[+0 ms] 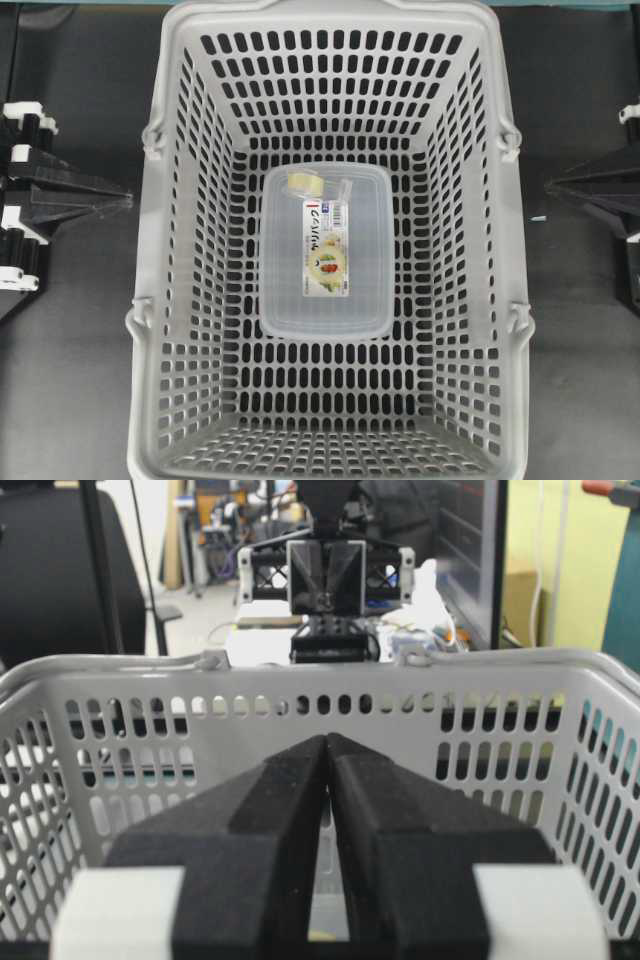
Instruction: Pick up the cellophane tape from the shopping basket with the left arm.
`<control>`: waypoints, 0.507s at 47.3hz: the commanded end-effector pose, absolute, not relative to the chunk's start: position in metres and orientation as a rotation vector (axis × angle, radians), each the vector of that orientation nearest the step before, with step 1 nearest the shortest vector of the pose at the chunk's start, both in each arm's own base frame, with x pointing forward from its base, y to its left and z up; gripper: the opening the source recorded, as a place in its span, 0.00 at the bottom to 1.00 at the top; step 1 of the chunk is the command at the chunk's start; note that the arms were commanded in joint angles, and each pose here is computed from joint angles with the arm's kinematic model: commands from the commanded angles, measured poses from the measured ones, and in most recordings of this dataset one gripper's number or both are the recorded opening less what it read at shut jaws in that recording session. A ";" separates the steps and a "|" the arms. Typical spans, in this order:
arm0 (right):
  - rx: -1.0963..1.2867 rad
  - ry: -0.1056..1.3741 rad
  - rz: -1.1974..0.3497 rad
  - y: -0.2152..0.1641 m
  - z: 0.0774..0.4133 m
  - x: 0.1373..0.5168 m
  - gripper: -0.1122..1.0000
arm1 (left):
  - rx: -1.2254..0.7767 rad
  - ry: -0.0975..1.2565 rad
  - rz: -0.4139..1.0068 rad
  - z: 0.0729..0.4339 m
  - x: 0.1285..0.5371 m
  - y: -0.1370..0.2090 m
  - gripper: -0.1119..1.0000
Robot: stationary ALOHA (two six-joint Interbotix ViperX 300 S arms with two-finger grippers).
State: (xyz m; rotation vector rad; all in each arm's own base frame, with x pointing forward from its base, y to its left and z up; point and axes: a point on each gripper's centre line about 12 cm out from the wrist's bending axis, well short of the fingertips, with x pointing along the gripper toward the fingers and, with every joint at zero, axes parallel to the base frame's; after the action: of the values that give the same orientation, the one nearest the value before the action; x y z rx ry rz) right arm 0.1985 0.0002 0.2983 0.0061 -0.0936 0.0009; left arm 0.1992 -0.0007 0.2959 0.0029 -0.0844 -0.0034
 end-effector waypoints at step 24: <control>0.039 0.062 0.010 0.002 0.293 0.196 0.10 | -0.006 0.268 -0.008 0.361 0.241 -0.004 0.10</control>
State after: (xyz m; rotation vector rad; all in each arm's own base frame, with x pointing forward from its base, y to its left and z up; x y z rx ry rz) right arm 0.1951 0.0023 0.2865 0.0349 0.0631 0.0107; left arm 0.2286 -0.0016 0.3435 -0.0107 0.2483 -0.0004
